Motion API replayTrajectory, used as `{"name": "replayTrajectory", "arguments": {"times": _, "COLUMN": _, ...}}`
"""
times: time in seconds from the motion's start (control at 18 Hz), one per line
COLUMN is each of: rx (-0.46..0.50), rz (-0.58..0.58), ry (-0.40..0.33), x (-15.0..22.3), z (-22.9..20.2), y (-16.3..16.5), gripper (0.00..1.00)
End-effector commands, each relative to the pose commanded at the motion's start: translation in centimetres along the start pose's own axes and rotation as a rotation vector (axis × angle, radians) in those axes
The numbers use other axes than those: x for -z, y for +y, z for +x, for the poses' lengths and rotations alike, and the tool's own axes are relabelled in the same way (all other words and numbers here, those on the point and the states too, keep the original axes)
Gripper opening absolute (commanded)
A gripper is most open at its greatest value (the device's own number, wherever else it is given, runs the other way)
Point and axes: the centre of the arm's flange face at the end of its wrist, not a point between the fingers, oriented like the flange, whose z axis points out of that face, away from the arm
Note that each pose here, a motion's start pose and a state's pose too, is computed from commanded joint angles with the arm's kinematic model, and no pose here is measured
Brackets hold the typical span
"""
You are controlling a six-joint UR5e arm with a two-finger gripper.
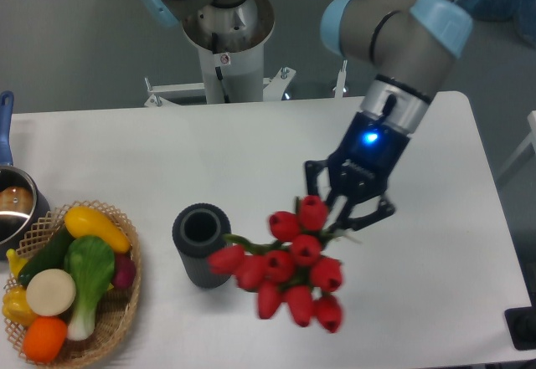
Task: Insert the flowers into the vase
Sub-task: 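Carry the red tulip bunch with the gripper over the grey vase, then lower the tulip stems into the grey vase opening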
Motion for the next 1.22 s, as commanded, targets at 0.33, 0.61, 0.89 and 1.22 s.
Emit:
{"name": "replayTrajectory", "arguments": {"times": 0.33, "rx": 0.017, "rz": 0.177, "ry": 0.133, "x": -1.4, "z": 3.0, "y": 0.1, "gripper": 0.11}}
{"name": "replayTrajectory", "arguments": {"times": 0.61, "rx": 0.029, "rz": 0.293, "ry": 0.218, "x": -1.9, "z": 6.3, "y": 0.4, "gripper": 0.11}}
{"name": "replayTrajectory", "arguments": {"times": 0.89, "rx": 0.029, "rz": 0.324, "ry": 0.237, "x": -2.2, "z": 7.7, "y": 1.7, "gripper": 0.11}}
{"name": "replayTrajectory", "arguments": {"times": 1.22, "rx": 0.039, "rz": 0.359, "ry": 0.251, "x": -2.1, "z": 8.5, "y": 2.5, "gripper": 0.11}}
